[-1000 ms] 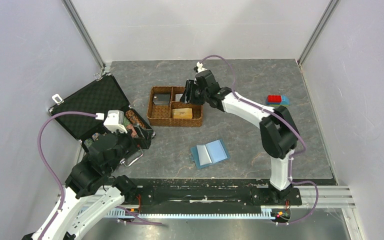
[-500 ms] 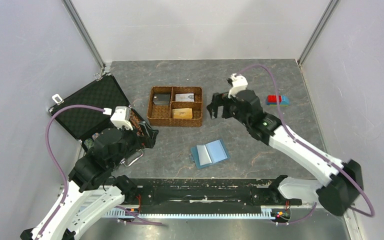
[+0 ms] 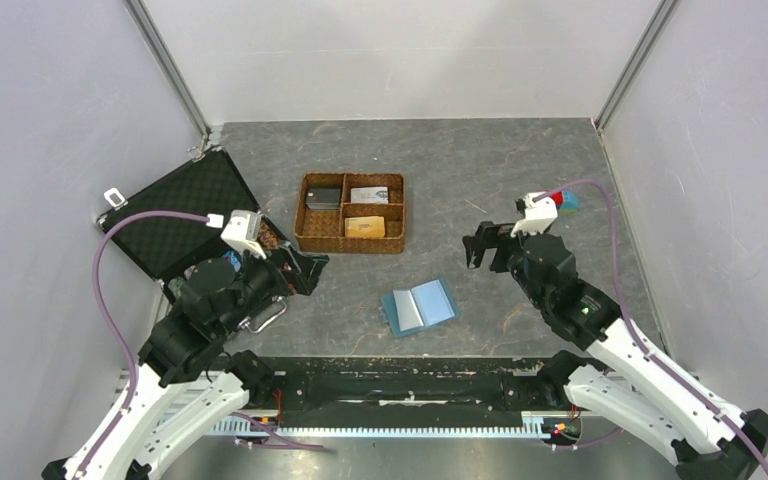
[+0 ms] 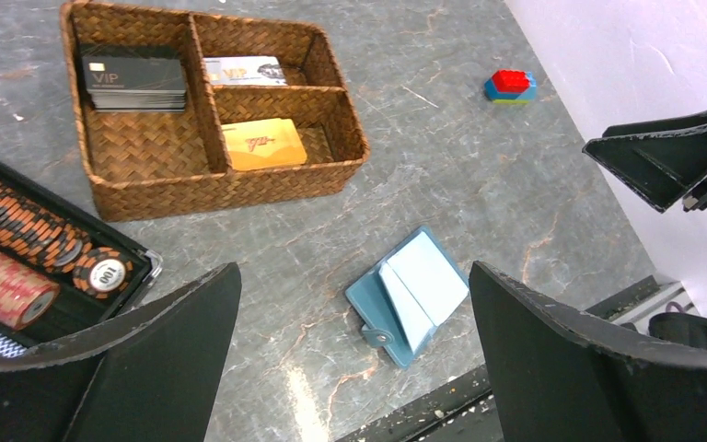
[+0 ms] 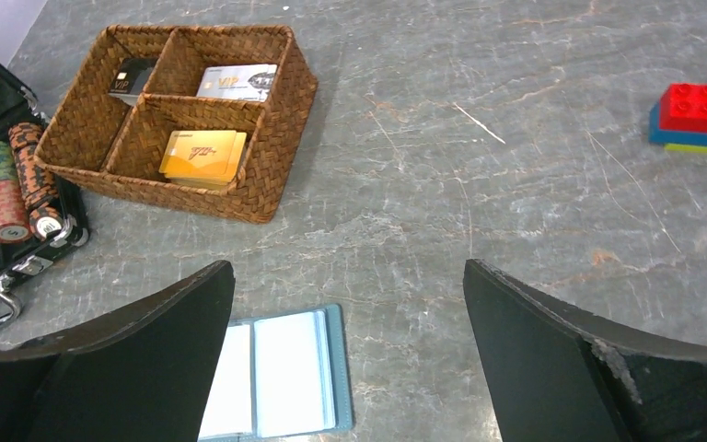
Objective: Take the credit cards out of the card holder
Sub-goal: Reset both arms
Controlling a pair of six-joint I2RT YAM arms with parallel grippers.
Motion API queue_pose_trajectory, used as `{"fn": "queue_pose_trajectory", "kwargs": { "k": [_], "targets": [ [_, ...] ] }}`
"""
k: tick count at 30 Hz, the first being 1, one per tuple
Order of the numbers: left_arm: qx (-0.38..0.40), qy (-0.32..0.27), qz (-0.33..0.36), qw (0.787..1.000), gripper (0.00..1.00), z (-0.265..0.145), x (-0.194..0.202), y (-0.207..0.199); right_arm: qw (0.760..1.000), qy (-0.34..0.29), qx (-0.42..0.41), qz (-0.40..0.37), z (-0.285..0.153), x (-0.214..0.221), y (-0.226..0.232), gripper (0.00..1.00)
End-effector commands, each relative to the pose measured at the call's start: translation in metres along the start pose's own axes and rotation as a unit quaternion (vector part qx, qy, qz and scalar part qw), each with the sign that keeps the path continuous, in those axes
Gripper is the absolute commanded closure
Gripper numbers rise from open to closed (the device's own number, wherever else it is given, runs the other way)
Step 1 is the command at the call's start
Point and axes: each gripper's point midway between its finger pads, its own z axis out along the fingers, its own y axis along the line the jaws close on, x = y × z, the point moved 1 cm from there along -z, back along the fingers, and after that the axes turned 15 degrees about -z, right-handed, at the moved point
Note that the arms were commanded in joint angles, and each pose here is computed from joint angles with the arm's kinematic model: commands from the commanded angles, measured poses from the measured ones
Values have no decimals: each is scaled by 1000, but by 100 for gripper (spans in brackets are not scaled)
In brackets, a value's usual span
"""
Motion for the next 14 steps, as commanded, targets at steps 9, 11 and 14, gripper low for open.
{"fn": "queue_pose_trajectory", "kwargs": {
  "k": [9, 11, 14],
  "targets": [
    [37, 12, -35, 999, 0, 10, 7, -14, 997, -41, 40, 46, -16, -5, -18, 2],
    [36, 13, -33, 999, 0, 11, 8, -13, 997, -38, 41, 47, -15, -4, -18, 2],
    [35, 13, -32, 999, 0, 11, 9, -12, 998, -34, 38, 46, -13, -3, -16, 2]
  ]
}}
